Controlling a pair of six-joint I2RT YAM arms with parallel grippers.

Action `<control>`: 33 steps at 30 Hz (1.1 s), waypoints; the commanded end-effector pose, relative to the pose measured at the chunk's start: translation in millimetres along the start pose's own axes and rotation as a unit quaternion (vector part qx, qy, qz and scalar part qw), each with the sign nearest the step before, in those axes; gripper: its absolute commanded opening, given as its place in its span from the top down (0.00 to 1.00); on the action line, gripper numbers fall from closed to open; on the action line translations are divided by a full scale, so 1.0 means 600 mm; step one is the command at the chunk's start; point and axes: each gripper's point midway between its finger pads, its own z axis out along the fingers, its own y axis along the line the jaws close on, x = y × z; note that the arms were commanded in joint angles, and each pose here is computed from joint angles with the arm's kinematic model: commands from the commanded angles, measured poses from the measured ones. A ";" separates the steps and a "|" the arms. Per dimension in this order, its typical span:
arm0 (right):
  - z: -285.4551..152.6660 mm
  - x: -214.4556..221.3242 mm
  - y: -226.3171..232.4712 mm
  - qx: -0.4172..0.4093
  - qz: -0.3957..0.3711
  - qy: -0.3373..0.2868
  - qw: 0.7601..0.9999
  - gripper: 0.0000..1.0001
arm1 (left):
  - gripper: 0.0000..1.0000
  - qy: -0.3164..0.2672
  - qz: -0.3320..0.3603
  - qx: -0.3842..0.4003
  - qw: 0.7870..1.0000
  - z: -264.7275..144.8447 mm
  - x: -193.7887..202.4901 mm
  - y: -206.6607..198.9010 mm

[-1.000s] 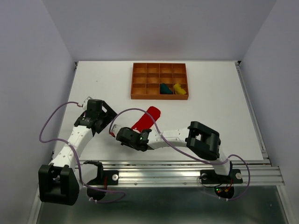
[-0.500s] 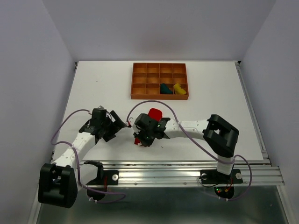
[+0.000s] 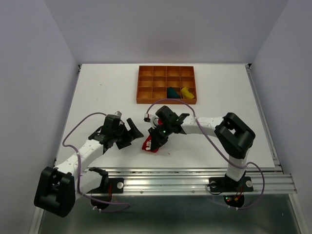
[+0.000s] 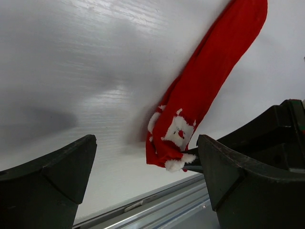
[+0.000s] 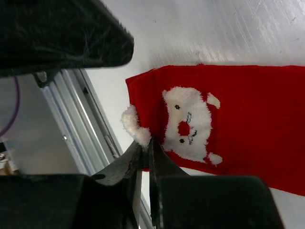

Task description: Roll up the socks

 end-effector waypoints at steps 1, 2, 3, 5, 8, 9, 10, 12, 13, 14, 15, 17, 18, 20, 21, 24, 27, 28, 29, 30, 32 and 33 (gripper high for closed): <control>-0.030 -0.037 0.052 -0.085 0.005 -0.043 0.995 0.99 | 0.01 0.020 0.012 0.031 0.999 0.008 0.019 -0.017; -0.033 -0.041 0.044 -0.082 0.019 -0.048 0.995 0.99 | 0.01 0.023 0.011 0.033 0.999 0.007 0.022 -0.020; -0.036 -0.043 0.034 -0.078 0.030 -0.052 0.995 0.99 | 0.01 0.023 0.011 0.036 0.999 0.008 0.023 -0.023; -0.037 -0.042 0.032 -0.094 0.039 -0.058 0.993 0.99 | 0.01 0.027 0.012 0.038 0.999 0.009 0.028 -0.027; -0.042 -0.045 0.021 -0.106 0.069 -0.071 0.989 0.99 | 0.01 0.035 0.015 0.046 0.998 0.011 0.033 -0.034; -0.044 -0.053 0.021 -0.114 0.077 -0.082 0.987 0.99 | 0.03 0.037 0.019 0.050 0.998 0.012 0.036 -0.038; -0.048 -0.055 0.008 -0.111 0.093 -0.088 0.986 0.99 | 0.03 0.038 0.021 0.051 0.998 0.012 0.037 -0.040; -0.046 -0.047 -0.006 -0.113 0.131 -0.086 0.981 0.99 | 0.09 0.045 0.022 0.051 0.997 0.014 0.041 -0.040; -0.047 -0.051 -0.012 -0.116 0.138 -0.093 0.979 0.99 | 0.11 0.046 0.023 0.051 0.997 0.014 0.042 -0.041; -0.049 -0.049 -0.024 -0.119 0.160 -0.099 0.975 0.99 | 0.11 0.047 0.022 0.051 0.997 0.015 0.043 -0.040; -0.049 -0.042 -0.031 -0.118 0.179 -0.096 0.972 0.99 | 0.11 0.046 0.022 0.051 0.997 0.015 0.043 -0.041; -0.061 -0.051 -0.036 -0.138 0.208 -0.112 0.962 0.99 | 0.11 0.046 0.023 0.054 0.997 0.014 0.043 -0.043; -0.063 -0.059 -0.038 -0.151 0.204 -0.127 0.959 0.99 | 0.12 0.046 0.025 0.056 0.997 0.013 0.043 -0.044; -0.070 -0.050 -0.046 -0.167 0.254 -0.129 0.944 0.99 | 0.12 0.048 0.030 0.060 0.997 0.013 0.044 -0.048; -0.069 -0.053 -0.044 -0.180 0.248 -0.138 0.942 0.99 | 0.12 0.049 0.032 0.062 0.996 0.014 0.044 -0.050; -0.082 -0.042 -0.052 -0.208 0.308 -0.149 0.916 0.99 | 0.12 0.054 0.038 0.066 0.996 0.017 0.045 -0.056; -0.098 -0.040 -0.053 -0.237 0.326 -0.174 0.899 0.99 | 0.11 0.064 0.046 0.068 0.995 0.022 0.051 -0.060; -0.101 -0.042 -0.058 -0.237 0.329 -0.184 0.895 0.99 | 0.11 0.063 0.048 0.072 0.994 0.023 0.050 -0.065; -0.099 -0.034 -0.060 -0.237 0.339 -0.183 0.892 0.99 | 0.11 0.070 0.050 0.073 0.994 0.026 0.056 -0.067; -0.098 -0.033 -0.061 -0.237 0.341 -0.186 0.890 0.99 | 0.11 0.072 0.052 0.075 0.993 0.028 0.058 -0.070; -0.102 -0.034 -0.070 -0.229 0.350 -0.197 0.887 0.99 | 0.12 0.076 0.056 0.076 0.993 0.033 0.059 -0.077; -0.105 -0.035 -0.078 -0.224 0.357 -0.204 0.883 0.99 | 0.12 0.078 0.058 0.075 0.992 0.035 0.061 -0.078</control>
